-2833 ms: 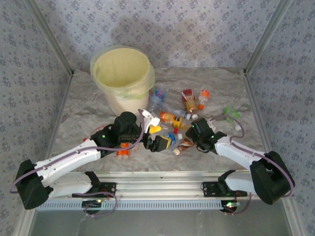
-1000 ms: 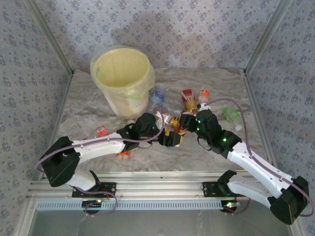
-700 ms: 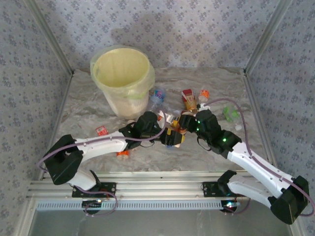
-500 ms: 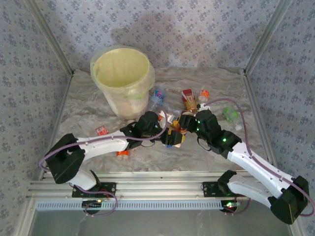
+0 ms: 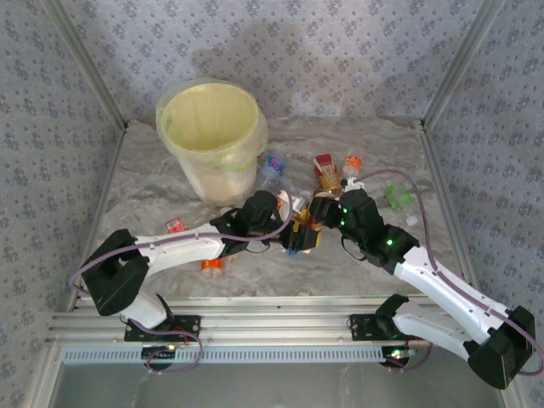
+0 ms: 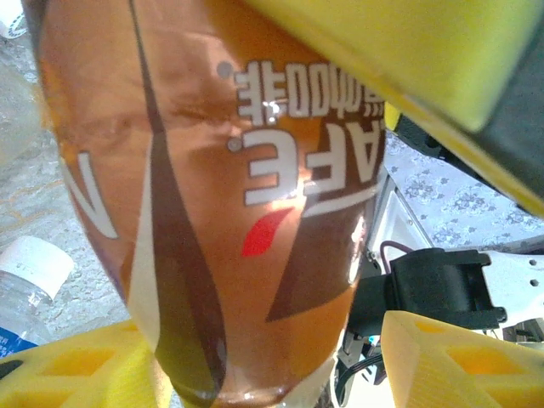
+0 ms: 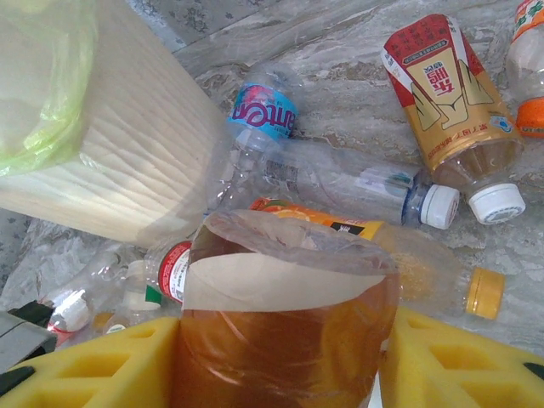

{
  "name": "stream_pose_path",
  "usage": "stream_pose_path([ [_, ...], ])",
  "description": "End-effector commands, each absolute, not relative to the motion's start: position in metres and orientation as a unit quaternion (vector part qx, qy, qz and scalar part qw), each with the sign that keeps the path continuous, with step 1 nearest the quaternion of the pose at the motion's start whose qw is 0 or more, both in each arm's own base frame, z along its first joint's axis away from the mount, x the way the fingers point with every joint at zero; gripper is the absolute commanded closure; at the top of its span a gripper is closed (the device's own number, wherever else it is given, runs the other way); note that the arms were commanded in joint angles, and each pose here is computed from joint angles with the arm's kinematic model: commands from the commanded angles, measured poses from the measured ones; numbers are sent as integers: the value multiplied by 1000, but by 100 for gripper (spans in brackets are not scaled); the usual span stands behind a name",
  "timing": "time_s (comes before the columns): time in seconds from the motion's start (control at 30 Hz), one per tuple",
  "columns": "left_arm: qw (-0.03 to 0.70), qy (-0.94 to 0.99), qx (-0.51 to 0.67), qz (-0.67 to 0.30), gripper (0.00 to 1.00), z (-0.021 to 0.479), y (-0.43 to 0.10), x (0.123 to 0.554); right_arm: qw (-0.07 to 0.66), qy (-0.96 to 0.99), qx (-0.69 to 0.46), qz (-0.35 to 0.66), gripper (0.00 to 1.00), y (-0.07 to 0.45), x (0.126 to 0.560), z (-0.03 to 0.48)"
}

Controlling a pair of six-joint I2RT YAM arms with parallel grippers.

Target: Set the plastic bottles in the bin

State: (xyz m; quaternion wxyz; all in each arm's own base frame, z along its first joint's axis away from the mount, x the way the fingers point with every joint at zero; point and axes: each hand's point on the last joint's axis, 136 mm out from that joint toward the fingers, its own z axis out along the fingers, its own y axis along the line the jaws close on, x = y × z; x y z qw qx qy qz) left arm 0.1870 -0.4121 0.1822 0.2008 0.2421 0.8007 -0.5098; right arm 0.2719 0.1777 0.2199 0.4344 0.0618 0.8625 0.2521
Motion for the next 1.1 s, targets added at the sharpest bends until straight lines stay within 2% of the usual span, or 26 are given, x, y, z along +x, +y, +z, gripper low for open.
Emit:
stream_pose_path([
  [0.0, 208, 797, 254, -507, 39, 188, -418, 187, 453, 852, 58, 258, 42, 177, 272, 240],
  [0.37, 222, 789, 250, -515, 63, 201, -415, 188, 448, 852, 59, 264, 40, 179, 270, 239],
  [0.67, 232, 801, 216, -508, 64, 210, -389, 200, 440, 845, 51, 299, 25, 179, 260, 242],
  [0.87, 245, 819, 208, -476, 64, 219, -359, 211, 444, 821, -18, 359, 15, 189, 237, 261],
  [1.07, 284, 819, 230, -442, 63, 264, -330, 219, 442, 826, -70, 342, 6, 184, 223, 261],
])
